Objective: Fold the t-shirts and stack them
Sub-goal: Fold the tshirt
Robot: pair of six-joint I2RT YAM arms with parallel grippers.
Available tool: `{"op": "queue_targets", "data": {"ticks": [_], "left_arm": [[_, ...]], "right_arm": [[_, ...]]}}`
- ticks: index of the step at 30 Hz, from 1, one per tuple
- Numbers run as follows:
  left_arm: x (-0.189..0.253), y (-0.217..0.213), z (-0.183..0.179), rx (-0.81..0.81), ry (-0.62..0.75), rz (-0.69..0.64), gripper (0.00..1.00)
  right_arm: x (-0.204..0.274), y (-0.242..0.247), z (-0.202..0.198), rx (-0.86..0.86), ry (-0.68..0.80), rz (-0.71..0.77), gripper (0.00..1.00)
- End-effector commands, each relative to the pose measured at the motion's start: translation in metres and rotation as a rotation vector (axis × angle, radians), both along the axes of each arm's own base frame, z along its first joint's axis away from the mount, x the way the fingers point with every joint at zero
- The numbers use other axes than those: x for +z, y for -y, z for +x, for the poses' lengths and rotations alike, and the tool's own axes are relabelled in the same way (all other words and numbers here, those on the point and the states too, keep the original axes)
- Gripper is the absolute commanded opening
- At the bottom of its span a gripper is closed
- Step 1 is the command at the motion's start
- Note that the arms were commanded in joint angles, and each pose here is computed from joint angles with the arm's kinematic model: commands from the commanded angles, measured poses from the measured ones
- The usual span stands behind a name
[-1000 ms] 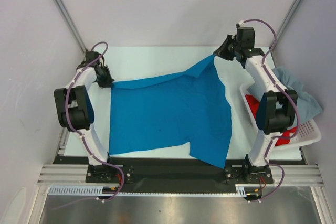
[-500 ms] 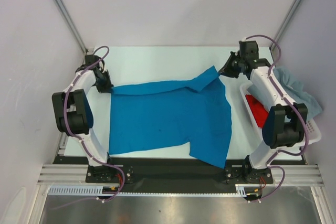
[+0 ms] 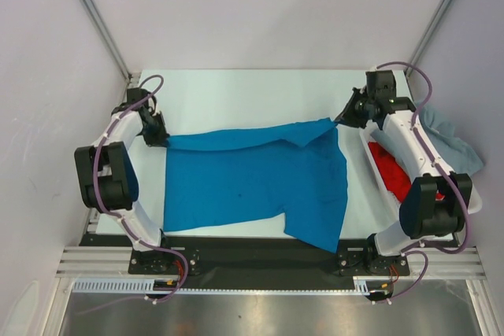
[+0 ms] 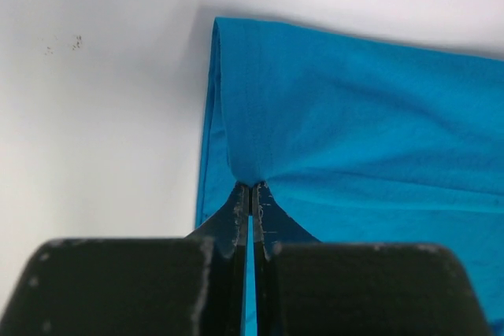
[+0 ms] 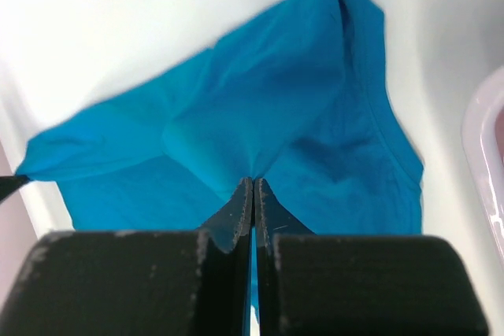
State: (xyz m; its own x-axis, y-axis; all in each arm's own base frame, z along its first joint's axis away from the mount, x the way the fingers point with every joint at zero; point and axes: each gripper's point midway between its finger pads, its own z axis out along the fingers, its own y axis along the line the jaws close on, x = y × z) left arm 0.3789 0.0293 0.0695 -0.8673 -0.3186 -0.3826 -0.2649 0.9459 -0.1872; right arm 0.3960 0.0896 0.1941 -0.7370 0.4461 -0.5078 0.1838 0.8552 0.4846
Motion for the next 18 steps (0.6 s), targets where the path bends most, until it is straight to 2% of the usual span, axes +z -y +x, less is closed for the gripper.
{"op": "queue_targets", "data": {"ticks": [1,2,4,5,7,8,11,13,15,16,18], "left_arm": [[0.013,-0.003,-0.005,0.017,0.028,0.011,0.00],[0.014,-0.005,-0.006,0.023,0.026,0.020,0.01],[0.011,-0.006,-0.012,0.030,0.012,0.031,0.09],[0.010,-0.008,-0.014,0.043,0.004,0.037,0.29],[0.012,-0.016,-0.023,0.074,-0.016,0.084,0.51],[0.016,-0.018,-0.026,0.093,-0.014,0.094,0.72],[0.042,-0.026,-0.029,0.140,0.064,0.137,0.79],[0.058,-0.024,-0.022,0.154,0.149,0.121,0.75],[0.063,-0.023,-0.012,0.167,0.194,0.099,0.71],[0.060,-0.015,-0.003,0.142,0.195,0.048,0.70],[0.052,-0.008,0.008,0.117,0.176,0.000,0.61]], "right_arm": [[0.000,0.008,-0.019,-0.006,-0.009,-0.030,0.00],[-0.005,0.009,-0.023,-0.007,-0.019,-0.035,0.00],[-0.010,0.009,-0.030,-0.002,-0.045,-0.040,0.00],[-0.011,0.008,-0.035,0.003,-0.055,-0.034,0.07],[-0.023,0.010,-0.050,0.029,-0.101,-0.051,0.27],[-0.023,0.016,-0.055,0.022,-0.103,-0.084,0.45],[-0.016,0.022,-0.053,0.050,-0.032,-0.145,0.64],[-0.004,0.026,-0.040,0.035,0.036,-0.162,0.65],[-0.014,0.023,-0.025,0.039,0.029,-0.156,0.65],[-0.009,0.019,-0.012,0.044,0.062,-0.145,0.65],[-0.024,0.012,0.004,0.069,0.032,-0.120,0.62]]}}
